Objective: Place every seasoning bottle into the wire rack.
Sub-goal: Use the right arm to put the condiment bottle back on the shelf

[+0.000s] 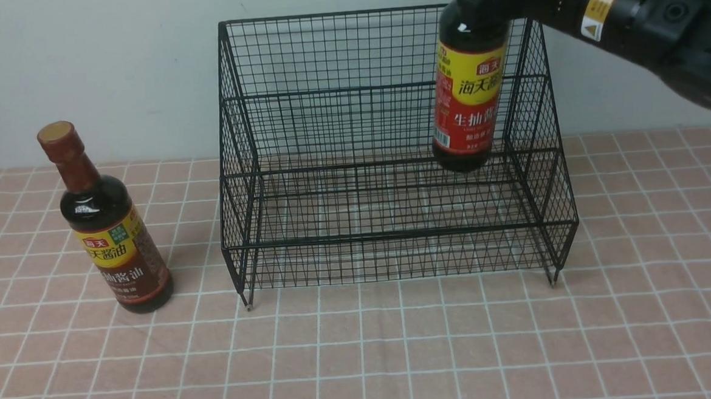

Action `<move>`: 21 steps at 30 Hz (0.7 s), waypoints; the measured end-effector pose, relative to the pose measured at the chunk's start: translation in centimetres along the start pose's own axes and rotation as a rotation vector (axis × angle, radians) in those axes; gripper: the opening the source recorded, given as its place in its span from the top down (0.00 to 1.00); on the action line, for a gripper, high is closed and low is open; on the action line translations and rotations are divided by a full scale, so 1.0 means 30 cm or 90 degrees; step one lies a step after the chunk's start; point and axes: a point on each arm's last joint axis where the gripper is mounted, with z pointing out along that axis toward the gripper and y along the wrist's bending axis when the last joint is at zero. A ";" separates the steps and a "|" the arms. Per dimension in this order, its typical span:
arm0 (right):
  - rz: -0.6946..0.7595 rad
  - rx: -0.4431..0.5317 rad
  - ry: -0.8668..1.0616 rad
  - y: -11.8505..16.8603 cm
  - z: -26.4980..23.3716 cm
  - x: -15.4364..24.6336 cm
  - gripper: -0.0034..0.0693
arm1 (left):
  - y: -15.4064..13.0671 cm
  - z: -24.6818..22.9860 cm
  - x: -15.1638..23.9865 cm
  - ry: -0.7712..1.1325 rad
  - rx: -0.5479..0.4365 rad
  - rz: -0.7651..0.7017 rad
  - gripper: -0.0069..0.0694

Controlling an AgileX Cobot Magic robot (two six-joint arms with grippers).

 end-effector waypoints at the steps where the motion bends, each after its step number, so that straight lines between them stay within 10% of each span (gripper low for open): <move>1: 0.001 0.005 0.008 -0.003 0.002 0.008 0.58 | 0.000 0.000 0.000 0.000 0.000 0.000 0.90; 21: 0.044 0.061 0.149 -0.007 -0.053 0.190 0.58 | 0.000 0.000 0.000 0.000 0.000 0.000 0.90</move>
